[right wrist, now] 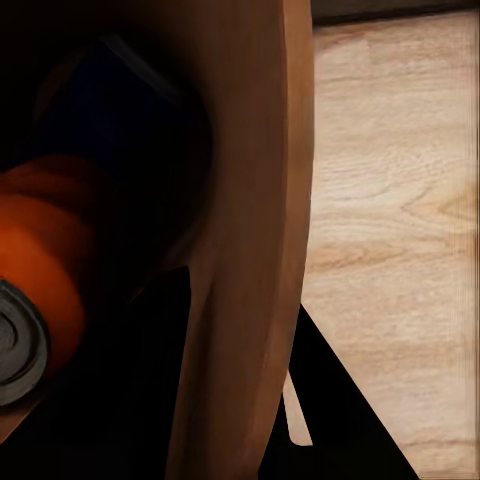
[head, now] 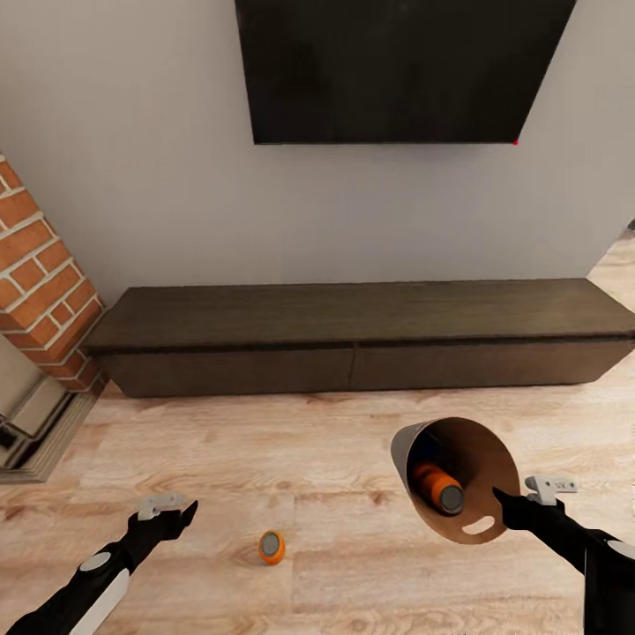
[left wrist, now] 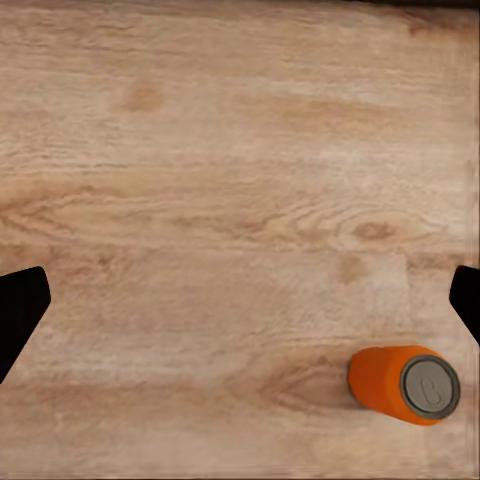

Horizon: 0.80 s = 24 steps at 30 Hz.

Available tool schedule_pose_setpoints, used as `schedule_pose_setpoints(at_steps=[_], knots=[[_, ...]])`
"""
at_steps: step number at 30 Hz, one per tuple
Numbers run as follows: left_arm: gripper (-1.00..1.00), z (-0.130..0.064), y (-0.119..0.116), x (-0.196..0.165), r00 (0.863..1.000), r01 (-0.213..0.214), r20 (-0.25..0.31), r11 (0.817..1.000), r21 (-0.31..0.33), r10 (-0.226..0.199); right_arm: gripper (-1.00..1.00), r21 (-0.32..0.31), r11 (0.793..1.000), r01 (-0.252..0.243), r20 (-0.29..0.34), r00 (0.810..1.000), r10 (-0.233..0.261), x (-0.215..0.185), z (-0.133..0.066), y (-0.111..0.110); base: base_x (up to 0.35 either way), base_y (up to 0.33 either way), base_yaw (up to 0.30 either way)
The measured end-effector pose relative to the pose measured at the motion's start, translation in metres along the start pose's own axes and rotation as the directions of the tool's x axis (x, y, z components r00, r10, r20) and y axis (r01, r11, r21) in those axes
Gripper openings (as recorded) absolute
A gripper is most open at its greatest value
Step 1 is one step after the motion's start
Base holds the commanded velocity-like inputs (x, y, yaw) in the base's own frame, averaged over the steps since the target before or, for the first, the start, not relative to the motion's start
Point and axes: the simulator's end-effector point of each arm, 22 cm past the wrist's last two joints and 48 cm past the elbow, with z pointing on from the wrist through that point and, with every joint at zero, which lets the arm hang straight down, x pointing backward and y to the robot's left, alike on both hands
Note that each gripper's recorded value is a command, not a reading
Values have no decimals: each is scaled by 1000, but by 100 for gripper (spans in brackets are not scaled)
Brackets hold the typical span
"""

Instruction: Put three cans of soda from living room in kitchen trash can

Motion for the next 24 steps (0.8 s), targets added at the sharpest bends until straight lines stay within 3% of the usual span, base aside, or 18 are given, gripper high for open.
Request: schedule_pose_setpoints(at_steps=[2,3,6,8,11,14,18,20,24], knots=[[100,1,-16,20,997,-3,-83,1000,24,5,-100,1,1000,0,0,1000,0,0,0,0,23,37,-102],[100,1,-35,37,989,9,-151,999,47,-2,-100,0,1000,0,0,1000,0,0,0,0,15,23,-63],[100,2,-80,62,962,44,-272,996,73,-22,-100,0,1000,0,0,1000,0,0,0,1,7,11,-29],[100,5,-89,58,958,45,-287,997,67,-24,-100,0,1000,1,0,1000,-1,0,0,1,3,5,-14],[100,20,-108,20,950,38,-313,997,61,-17,-100,0,1000,3,-1,1000,-3,0,1,1,1,2,-5],[100,26,-123,-2,950,41,-311,996,76,-15,-100,-2,1000,8,-4,1000,-8,0,1,3,0,0,-1],[100,34,-130,-31,958,39,-286,996,82,-14,-100,-5,1000,25,-2,1000,-25,-5,2,7,0,0,0],[100,36,-130,-33,957,37,-291,996,80,-12,-100,-19,999,43,-6,999,-43,-7,4,14,0,0,0],[100,37,-131,-34,953,40,-302,996,82,-13,-100,-50,998,32,-41,999,-34,-13,7,32,0,0,0]])
